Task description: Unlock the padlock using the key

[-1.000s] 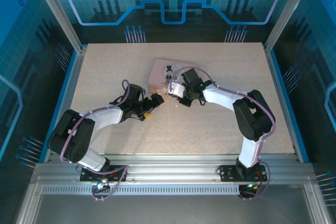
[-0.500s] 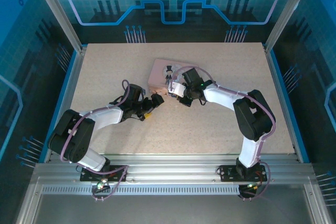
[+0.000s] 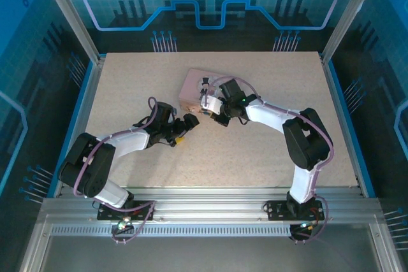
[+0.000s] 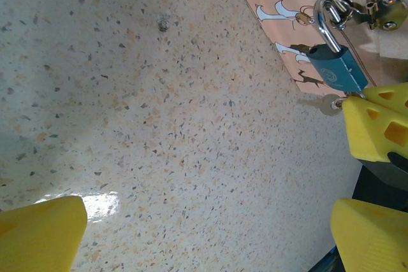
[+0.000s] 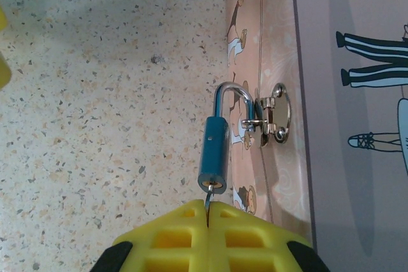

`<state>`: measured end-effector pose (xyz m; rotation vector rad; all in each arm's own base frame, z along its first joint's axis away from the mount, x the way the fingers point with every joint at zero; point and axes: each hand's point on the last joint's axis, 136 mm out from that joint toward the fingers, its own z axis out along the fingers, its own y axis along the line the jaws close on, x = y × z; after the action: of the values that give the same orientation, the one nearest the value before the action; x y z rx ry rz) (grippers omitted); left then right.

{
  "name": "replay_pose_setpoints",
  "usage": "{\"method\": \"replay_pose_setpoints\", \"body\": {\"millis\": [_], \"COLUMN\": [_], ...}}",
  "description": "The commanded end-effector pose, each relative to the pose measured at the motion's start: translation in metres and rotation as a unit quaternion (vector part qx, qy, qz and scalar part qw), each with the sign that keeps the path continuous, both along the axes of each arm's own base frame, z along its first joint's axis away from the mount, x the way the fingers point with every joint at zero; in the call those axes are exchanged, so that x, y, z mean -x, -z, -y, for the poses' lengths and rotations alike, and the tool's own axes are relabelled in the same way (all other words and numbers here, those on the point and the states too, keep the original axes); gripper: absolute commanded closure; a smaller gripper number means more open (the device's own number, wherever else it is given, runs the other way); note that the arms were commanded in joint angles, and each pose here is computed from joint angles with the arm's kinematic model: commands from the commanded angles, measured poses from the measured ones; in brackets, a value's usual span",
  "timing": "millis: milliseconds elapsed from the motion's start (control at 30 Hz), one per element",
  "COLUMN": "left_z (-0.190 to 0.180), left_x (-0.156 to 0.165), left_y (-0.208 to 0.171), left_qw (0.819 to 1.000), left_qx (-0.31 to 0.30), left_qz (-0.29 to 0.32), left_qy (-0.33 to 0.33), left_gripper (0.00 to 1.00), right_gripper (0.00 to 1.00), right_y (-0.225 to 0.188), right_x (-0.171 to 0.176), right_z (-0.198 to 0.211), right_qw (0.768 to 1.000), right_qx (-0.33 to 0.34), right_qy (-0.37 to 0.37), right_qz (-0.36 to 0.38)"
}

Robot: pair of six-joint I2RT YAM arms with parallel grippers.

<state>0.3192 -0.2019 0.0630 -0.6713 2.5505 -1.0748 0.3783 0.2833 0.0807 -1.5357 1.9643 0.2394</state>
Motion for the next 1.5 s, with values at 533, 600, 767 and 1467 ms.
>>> {"method": "replay_pose_setpoints", "body": {"millis": [533,600,767,1467], "left_z": [0.001,0.001,-0.001,-0.047], "left_x": [0.001,0.001,0.002,0.012], "left_y": [0.001,0.0,0.0,-0.04], "left_qw": [1.0,1.0,1.0,0.997], "left_qx": [0.014,0.014,0.011,-0.033], "left_qz": [-0.004,-0.004,-0.003,0.053], "left_qy": [0.004,0.002,-0.001,-0.04], "left_gripper": [0.01,0.01,0.01,0.01], "right_gripper": [1.0,1.0,1.0,1.0], "right_y": [0.0,-0.004,-0.001,-0.045], "right_x": [0.004,-0.002,-0.008,0.046], "right_z": [-0.006,-0.014,-0.033,-0.034], "right_qw": [1.0,1.0,0.998,0.998], "right_qx": [-0.01,-0.013,-0.008,-0.043], "right_qy": [-0.013,-0.024,-0.055,-0.032], "right_qz": [0.008,0.009,0.008,0.04]}}
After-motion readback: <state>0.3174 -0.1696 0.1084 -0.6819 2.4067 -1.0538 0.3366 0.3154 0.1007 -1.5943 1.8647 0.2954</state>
